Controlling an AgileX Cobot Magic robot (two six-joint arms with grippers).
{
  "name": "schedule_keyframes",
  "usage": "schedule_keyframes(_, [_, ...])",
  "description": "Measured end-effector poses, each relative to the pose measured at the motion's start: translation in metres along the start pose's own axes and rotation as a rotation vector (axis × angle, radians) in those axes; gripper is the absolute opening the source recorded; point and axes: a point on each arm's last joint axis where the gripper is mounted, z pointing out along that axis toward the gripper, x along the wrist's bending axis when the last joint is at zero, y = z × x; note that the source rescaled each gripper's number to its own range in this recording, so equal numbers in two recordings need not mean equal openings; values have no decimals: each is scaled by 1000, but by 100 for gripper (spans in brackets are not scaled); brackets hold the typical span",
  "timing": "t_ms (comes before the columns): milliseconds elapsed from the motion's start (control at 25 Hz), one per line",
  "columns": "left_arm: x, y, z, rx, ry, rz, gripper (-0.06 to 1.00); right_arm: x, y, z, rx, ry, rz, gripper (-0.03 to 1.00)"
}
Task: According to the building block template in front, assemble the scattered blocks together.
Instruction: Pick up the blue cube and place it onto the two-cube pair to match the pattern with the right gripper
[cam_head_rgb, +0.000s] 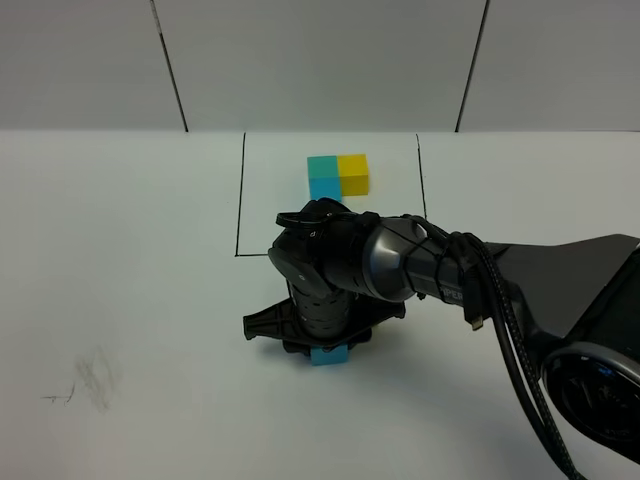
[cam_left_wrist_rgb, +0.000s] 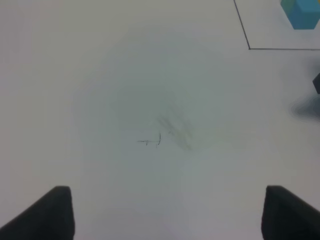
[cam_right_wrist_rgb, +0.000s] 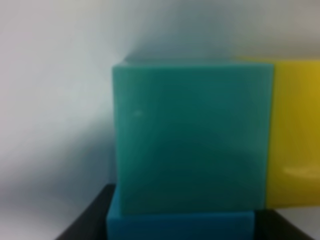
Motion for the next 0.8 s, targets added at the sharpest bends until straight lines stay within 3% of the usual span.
schedule_keyframes(240, [0,0,0,0,0,0,65,1,0,0,5,6,-22,24])
schedule_keyframes(440, [0,0,0,0,0,0,65,1,-1,0,11,12,-57,58])
schedule_keyframes(560, [0,0,0,0,0,0,65,1,0,-8,4,17,-66,72])
schedule_keyframes(800, [0,0,0,0,0,0,65,-8,1,-46,13,0,-50,79])
